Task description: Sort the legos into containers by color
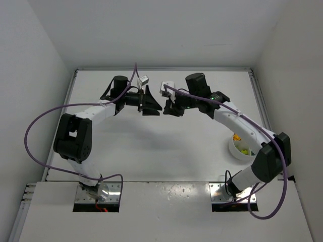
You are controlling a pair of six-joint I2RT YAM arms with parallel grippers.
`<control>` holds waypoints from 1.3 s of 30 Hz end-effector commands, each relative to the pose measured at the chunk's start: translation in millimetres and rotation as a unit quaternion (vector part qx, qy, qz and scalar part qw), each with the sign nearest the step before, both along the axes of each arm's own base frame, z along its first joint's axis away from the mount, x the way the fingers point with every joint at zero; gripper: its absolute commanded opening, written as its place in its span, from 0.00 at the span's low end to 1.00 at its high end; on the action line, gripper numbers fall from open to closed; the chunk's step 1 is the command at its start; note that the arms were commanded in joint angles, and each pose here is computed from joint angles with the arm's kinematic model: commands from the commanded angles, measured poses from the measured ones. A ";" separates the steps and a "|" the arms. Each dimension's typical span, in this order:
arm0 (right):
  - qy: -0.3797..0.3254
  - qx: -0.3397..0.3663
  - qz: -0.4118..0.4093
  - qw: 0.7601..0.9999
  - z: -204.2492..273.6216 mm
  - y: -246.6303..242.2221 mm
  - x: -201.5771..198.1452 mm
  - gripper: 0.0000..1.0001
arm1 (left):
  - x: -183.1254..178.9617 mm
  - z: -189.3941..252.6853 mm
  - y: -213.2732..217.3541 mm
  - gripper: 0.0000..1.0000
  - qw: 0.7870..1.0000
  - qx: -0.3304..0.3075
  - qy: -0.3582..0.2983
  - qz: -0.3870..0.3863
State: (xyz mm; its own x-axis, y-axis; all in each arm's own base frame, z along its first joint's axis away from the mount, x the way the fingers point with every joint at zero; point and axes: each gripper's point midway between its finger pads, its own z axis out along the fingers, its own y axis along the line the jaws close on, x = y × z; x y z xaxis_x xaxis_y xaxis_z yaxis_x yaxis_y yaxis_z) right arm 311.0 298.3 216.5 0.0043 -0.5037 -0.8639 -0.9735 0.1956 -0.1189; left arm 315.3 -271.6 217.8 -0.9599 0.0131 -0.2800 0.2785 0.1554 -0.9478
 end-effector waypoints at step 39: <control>0.319 -0.335 -0.529 0.711 -48.7 -389.0 -90.2 0.00 | 73.8 -0.5 114.7 1.00 0.841 0.379 -0.336 0.188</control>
